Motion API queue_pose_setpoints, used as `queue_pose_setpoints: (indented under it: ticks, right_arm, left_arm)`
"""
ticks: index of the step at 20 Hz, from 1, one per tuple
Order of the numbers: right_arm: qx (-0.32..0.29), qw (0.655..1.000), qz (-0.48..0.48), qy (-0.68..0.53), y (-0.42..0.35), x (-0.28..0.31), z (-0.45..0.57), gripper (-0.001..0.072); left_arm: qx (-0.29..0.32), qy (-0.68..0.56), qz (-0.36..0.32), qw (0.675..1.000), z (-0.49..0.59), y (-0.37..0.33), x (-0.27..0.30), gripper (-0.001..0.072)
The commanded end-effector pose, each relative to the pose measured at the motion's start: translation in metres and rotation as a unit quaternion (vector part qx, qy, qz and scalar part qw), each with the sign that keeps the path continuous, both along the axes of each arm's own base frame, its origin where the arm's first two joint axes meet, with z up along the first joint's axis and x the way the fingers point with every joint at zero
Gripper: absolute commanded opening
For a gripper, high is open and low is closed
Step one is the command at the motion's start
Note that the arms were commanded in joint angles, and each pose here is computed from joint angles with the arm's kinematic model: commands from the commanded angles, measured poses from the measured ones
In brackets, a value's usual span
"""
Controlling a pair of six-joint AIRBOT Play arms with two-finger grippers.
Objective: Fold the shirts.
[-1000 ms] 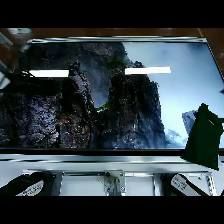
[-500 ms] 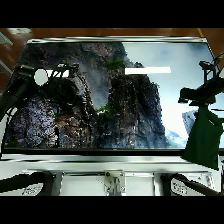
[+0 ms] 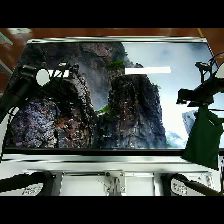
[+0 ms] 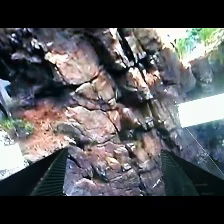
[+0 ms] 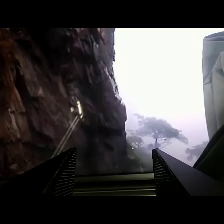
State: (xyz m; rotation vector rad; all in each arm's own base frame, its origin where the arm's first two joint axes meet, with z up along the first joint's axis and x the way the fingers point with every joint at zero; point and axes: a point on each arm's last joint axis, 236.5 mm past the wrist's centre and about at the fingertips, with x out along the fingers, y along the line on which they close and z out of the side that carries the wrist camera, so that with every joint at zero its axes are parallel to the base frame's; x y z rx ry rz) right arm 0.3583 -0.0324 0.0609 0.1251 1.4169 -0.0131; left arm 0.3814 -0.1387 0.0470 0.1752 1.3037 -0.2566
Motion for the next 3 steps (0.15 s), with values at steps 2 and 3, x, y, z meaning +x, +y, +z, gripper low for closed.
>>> queue_pose_setpoints:
  ticks: [2, 3]
  right_arm:
    - [0.000, 1.000, 0.000, 0.000, 0.0004, 0.0000, 0.0001, 0.0590]
    - [0.000, 1.000, 0.000, 0.000, 0.0004, 0.0000, 0.0001, 0.0590]
  left_arm:
    - [0.000, -0.001, -0.001, 1.000, 0.0001, -0.0002, 0.0005, 0.0708]
    - [0.000, -0.001, -0.001, 1.000, 0.0001, -0.0003, 0.0006, 0.0708]
